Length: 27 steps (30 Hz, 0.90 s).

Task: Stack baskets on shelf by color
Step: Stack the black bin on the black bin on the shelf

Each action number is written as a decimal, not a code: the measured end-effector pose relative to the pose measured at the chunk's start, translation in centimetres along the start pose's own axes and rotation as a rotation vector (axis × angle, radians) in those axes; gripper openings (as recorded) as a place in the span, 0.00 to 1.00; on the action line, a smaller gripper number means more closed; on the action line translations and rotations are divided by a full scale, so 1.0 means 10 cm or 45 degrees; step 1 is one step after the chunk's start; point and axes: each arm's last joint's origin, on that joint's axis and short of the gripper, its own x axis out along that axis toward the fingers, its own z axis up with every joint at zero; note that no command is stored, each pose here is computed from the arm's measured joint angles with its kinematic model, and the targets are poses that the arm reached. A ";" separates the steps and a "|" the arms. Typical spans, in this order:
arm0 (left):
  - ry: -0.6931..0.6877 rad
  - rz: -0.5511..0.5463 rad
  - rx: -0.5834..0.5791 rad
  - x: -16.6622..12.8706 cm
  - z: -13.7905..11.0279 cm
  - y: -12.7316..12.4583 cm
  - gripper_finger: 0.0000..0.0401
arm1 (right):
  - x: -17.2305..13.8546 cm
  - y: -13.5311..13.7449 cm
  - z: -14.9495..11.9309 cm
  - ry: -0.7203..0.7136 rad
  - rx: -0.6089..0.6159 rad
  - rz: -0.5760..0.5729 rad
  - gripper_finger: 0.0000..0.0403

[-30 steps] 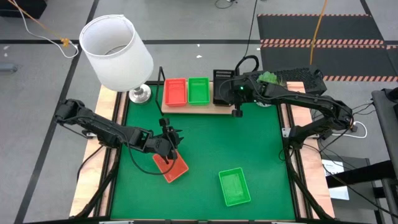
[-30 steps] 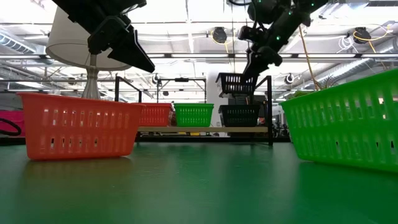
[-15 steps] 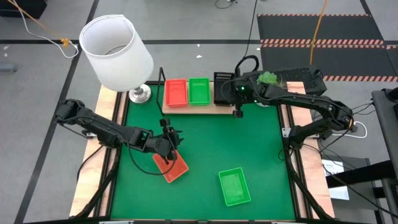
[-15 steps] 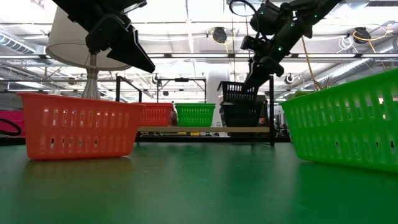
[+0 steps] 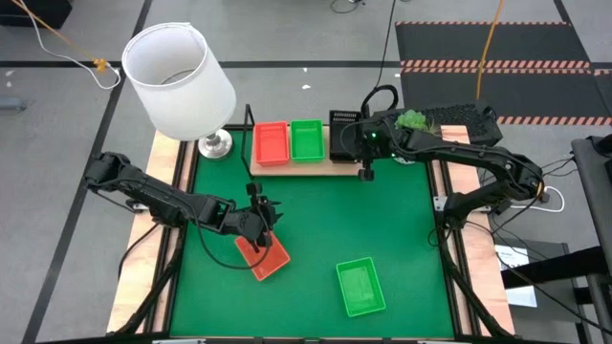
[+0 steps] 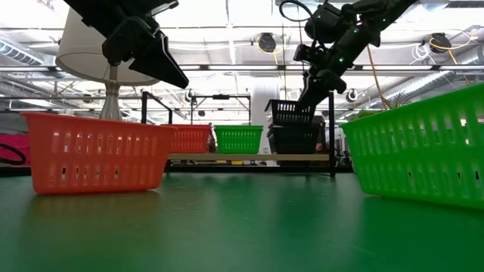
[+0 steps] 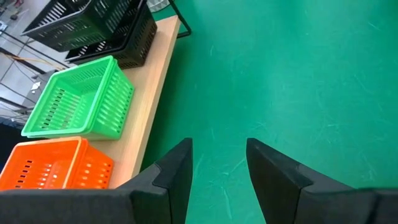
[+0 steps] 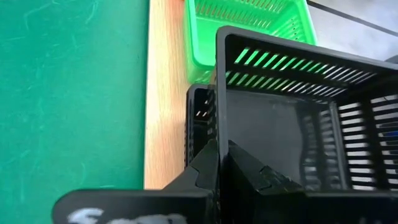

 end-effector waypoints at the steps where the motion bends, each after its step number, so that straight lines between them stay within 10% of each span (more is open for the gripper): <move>1: 0.000 0.000 0.001 0.00 0.00 0.00 0.38 | 0.00 0.00 0.00 0.002 0.000 0.002 0.03; 27: 0.001 -0.001 0.007 0.00 0.00 0.00 0.38 | 0.13 0.03 -0.03 0.063 0.006 0.038 0.05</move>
